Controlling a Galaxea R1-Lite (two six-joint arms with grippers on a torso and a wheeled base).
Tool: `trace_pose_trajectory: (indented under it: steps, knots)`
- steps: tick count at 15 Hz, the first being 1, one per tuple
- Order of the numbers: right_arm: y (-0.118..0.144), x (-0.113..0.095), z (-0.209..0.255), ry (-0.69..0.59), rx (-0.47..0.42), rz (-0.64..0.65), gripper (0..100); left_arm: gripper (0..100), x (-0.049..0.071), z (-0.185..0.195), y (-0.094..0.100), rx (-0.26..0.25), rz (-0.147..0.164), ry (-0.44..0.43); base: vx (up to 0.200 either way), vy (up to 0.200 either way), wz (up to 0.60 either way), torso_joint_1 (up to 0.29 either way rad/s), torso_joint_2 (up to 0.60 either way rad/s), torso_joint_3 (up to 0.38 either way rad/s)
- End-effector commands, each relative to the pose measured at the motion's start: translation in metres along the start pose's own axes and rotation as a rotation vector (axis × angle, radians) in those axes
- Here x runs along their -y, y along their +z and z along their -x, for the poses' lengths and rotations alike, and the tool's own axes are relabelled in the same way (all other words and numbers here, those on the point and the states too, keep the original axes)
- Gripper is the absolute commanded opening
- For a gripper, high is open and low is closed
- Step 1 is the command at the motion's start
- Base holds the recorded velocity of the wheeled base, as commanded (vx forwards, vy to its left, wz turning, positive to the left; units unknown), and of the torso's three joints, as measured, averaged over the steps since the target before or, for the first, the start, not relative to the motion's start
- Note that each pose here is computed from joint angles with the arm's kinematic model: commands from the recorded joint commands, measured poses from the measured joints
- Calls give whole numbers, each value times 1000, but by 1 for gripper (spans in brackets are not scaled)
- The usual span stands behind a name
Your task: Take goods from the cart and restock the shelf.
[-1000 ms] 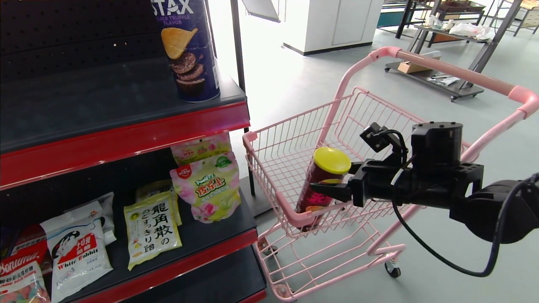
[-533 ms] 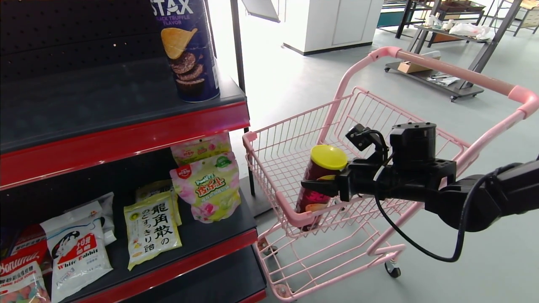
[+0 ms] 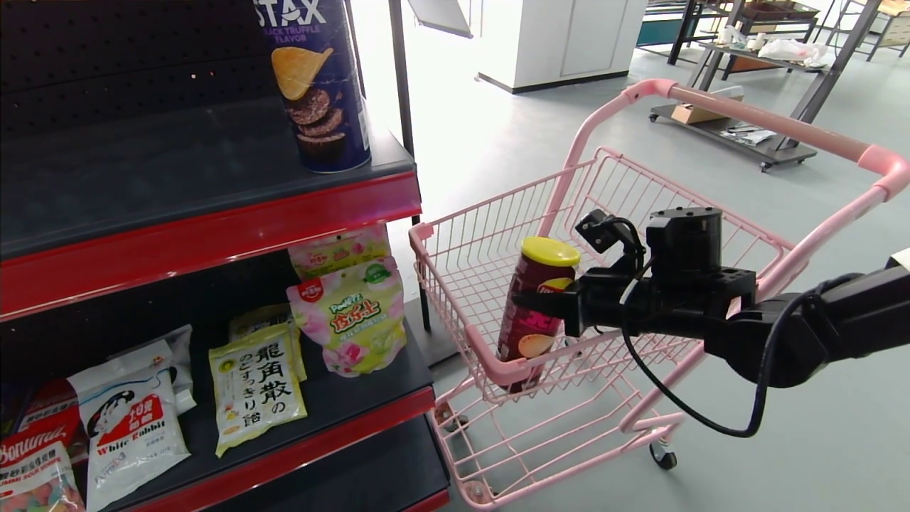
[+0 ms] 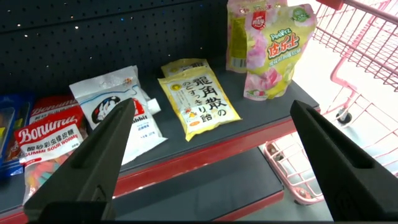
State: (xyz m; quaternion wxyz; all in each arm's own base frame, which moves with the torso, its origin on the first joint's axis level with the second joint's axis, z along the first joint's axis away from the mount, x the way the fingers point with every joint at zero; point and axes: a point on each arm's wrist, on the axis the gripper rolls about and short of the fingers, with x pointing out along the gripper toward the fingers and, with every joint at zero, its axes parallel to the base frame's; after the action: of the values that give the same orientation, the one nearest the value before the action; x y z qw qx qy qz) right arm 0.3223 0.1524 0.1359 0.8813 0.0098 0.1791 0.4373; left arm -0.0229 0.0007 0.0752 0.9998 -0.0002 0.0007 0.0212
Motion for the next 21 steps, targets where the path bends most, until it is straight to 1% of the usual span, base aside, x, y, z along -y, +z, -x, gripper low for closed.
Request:
trace_pose_trajectory:
  steps: [1,3,4,5,6,7,8,9,10,11,12,15,16,17,18,19,20,21]
  knots:
    - [28,1,0,-32,88,24,0,100,0,0,0,0,0,1,0,0,0,0,0,0]
    - [59,-2,9,-59,180,43,0,100,0,0,0,0,1,1,0,0,0,0,0,0]
    - [69,-5,16,-64,211,59,0,100,0,0,0,-2,0,1,0,0,0,0,0,0]
    - [81,-12,28,-75,248,76,0,100,0,0,0,0,0,1,0,0,0,0,0,0]
    - [81,-12,28,-75,248,76,0,100,0,0,0,0,0,1,0,0,0,0,0,0]
    - [97,-28,54,-90,266,82,0,100,0,0,0,0,0,1,0,0,0,0,0,0]
    - [106,-36,69,-105,278,86,0,100,0,0,0,-2,0,1,0,0,0,0,0,0]
    - [110,-41,77,-108,287,90,0,100,0,0,0,-2,0,1,0,0,0,0,0,0]
    - [120,-52,98,-119,314,101,0,100,0,0,0,0,0,1,0,0,0,0,0,0]
    - [125,-58,108,-124,328,106,0,100,0,0,0,-2,0,1,0,0,0,0,0,0]
    - [131,-76,128,-122,348,115,0,100,0,0,0,-2,0,1,0,0,0,0,0,0]
    - [125,-113,157,-65,339,124,0,100,0,0,0,-2,0,1,0,0,0,0,0,0]
    - [123,-119,160,-53,335,124,0,100,0,0,0,-2,0,1,0,0,0,0,0,0]
    - [110,-128,166,-84,319,121,0,100,0,0,0,-2,0,1,0,0,0,0,0,0]
    - [104,-128,168,-125,311,119,0,100,0,0,0,-2,0,1,0,0,0,0,0,0]
    - [91,-129,169,-150,282,108,0,100,0,0,0,0,0,1,0,0,0,0,0,0]
    - [85,-134,175,-103,276,111,0,100,0,0,0,0,0,1,0,0,0,0,0,0]
    - [80,-135,175,-61,258,118,0,100,0,0,0,0,0,1,0,0,0,0,0,0]
